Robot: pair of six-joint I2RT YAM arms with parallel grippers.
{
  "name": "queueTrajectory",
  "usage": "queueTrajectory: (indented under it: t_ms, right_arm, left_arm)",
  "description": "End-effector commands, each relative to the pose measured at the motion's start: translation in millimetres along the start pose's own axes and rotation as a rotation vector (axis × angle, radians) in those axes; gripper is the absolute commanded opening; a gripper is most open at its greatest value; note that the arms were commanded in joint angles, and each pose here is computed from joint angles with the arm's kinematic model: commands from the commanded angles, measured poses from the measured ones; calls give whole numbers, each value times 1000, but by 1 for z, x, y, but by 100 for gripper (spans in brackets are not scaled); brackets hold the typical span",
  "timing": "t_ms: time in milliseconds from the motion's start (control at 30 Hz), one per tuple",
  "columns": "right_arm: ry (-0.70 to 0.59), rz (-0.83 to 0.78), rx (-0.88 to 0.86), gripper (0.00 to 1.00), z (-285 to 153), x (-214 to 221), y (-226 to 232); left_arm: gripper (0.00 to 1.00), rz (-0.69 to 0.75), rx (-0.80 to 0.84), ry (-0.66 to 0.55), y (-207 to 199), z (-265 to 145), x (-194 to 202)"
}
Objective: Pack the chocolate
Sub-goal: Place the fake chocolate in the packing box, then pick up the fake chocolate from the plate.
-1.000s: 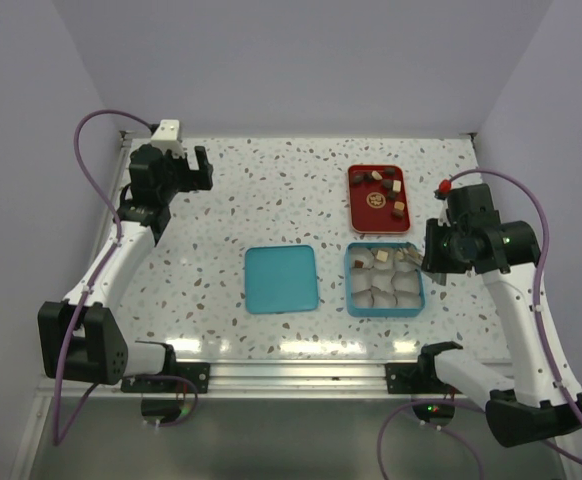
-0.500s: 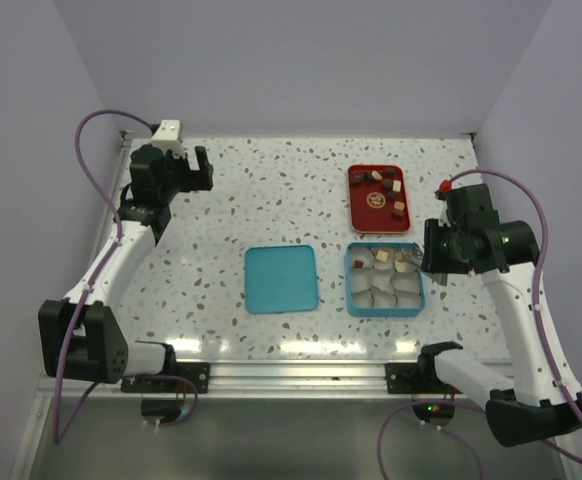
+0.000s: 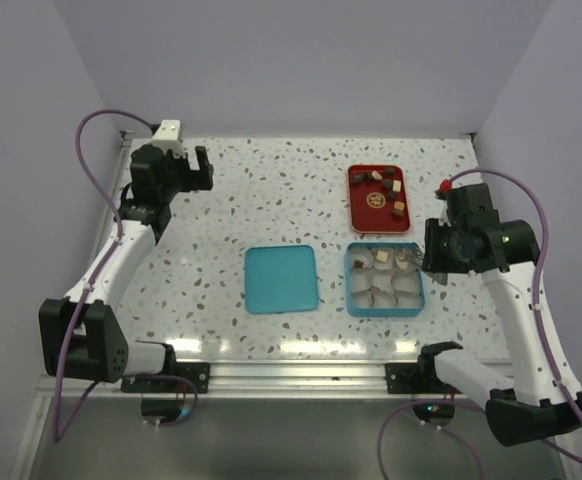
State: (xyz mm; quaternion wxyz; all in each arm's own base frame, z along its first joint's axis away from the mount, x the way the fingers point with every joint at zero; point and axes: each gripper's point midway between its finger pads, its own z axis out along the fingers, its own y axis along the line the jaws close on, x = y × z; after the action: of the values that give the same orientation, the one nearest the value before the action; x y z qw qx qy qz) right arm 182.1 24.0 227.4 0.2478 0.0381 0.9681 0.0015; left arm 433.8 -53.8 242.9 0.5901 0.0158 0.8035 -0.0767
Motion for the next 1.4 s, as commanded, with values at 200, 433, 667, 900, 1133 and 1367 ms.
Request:
queueTrajectory:
  t_ms: [200, 433, 667, 900, 1133, 1367]
  right_arm:
    - [-156, 17, -56, 36, -9, -59, 17]
    - [-251, 21, -105, 36, 18, -108, 35]
    - [-272, 4, -73, 36, 60, -143, 41]
    - [-224, -14, -3, 35, 95, -139, 33]
    - [-223, -23, 55, 35, 109, -141, 24]
    - [-219, -10, 89, 35, 133, -148, 23]
  left_arm:
    - [100, -5, 19, -45, -7, -2, -23]
    - [100, -5, 17, -46, -7, -2, -23]
    - [100, -1, 14, -48, -6, -3, -24]
    - [100, 0, 8, -47, -5, -2, -24]
    - [100, 0, 9, -41, -5, -1, -21]
    - [100, 1, 8, -43, -5, -1, -22]
